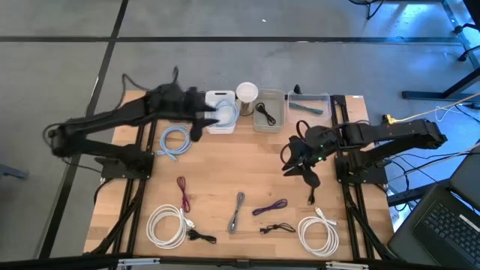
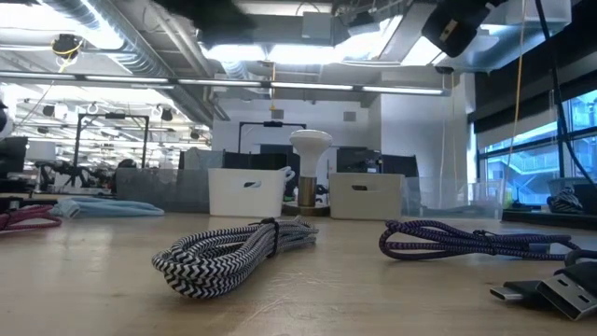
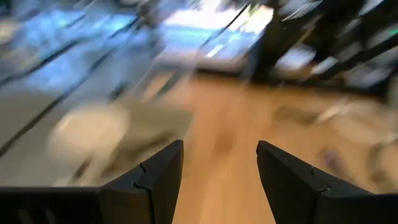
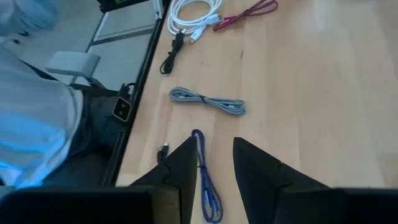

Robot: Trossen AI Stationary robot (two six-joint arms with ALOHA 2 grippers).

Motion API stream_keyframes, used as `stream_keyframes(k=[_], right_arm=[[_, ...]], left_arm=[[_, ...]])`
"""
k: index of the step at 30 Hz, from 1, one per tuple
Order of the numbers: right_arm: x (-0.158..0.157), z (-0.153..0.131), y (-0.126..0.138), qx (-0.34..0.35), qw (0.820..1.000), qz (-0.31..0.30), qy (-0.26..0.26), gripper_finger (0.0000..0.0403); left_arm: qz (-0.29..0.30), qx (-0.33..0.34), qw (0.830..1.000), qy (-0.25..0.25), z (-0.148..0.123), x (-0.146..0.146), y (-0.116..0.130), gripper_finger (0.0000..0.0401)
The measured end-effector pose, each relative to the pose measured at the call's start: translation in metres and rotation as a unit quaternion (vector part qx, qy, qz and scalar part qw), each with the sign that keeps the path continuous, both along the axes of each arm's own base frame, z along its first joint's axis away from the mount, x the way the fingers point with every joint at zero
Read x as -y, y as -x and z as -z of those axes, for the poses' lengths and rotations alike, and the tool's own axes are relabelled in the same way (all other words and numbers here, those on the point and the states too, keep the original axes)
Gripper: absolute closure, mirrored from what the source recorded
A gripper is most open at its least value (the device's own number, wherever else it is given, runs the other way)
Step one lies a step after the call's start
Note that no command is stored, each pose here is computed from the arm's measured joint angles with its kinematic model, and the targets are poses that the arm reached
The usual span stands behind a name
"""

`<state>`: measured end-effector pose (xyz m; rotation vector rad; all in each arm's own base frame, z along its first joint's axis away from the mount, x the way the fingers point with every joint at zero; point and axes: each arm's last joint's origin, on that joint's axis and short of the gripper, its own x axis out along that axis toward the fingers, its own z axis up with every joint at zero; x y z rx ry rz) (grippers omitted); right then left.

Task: Pick & Place USB Port
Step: Put the white HDMI cable into the black bin

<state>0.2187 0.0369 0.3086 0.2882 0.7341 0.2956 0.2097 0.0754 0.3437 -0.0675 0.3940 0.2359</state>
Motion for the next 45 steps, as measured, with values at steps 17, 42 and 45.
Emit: stream_keyframes(k=[17, 42, 45], right_arm=[[0.003, -0.001, -0.002, 0.023, 0.996, 0.054, 0.063, 0.0298], [0.002, -0.009, -0.008, 0.085, 0.992, 0.036, 0.082, 0.0298], [0.002, -0.011, -0.009, 0.094, 0.992, 0.037, 0.081, 0.0298]], left_arm=[[0.013, -0.325, 0.919, 0.221, 0.088, 0.083, 0.039, 0.0205], [0.041, -0.526, 0.802, 0.279, 0.176, 0.189, 0.046, 0.0205], [0.039, -0.535, 0.805, 0.252, 0.184, 0.192, 0.045, 0.0205]])
